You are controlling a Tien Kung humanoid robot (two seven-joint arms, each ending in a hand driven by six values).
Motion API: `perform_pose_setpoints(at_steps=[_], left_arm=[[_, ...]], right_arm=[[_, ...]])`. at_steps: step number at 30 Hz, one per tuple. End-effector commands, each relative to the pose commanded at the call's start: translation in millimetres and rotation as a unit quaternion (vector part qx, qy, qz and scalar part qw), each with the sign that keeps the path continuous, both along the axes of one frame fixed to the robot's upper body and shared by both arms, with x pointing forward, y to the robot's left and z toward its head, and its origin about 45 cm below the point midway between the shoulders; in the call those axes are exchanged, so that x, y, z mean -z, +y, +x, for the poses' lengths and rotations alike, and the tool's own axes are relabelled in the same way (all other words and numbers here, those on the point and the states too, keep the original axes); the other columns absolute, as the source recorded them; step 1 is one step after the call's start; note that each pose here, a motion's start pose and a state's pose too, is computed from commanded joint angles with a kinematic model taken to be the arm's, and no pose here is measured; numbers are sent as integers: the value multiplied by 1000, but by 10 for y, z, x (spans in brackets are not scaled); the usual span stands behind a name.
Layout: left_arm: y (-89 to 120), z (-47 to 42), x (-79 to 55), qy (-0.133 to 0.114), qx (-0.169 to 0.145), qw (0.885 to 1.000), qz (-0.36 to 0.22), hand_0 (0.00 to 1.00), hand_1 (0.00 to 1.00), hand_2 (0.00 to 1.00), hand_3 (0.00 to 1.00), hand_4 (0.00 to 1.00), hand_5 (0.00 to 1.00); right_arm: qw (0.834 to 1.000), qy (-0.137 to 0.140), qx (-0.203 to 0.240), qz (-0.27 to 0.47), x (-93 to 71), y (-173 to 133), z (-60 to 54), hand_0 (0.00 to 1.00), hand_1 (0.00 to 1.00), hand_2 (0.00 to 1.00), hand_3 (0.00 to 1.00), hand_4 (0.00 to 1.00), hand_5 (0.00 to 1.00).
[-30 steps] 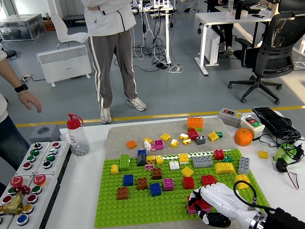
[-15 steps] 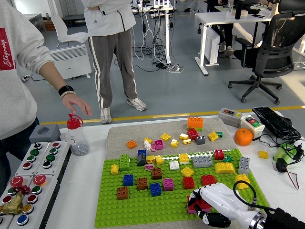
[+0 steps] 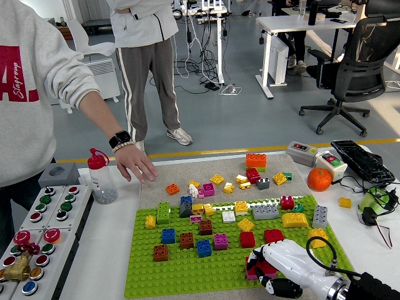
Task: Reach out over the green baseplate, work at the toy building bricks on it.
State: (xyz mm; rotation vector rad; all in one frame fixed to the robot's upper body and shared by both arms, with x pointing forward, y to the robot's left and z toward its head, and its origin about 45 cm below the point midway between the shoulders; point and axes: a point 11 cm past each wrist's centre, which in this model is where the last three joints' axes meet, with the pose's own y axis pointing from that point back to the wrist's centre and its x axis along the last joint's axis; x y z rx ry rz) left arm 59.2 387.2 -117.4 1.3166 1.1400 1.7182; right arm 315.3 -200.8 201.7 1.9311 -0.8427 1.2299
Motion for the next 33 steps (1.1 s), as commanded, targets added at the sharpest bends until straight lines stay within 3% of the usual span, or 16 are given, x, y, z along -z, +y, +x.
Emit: perform_pose_setpoints(at_steps=[12,33], left_arm=[[0,-11,1,2,0,1000,0,665,612,569,455,238,998],[3,-50,6,6,2,1000,0,667,614,571,456,241,998]], right_arm=[[1000,-22,1,10,-133,-1,17,480,583,610,573,343,141],[1000,-6,-3,4,-36,27,-9,467,574,603,570,342,144]])
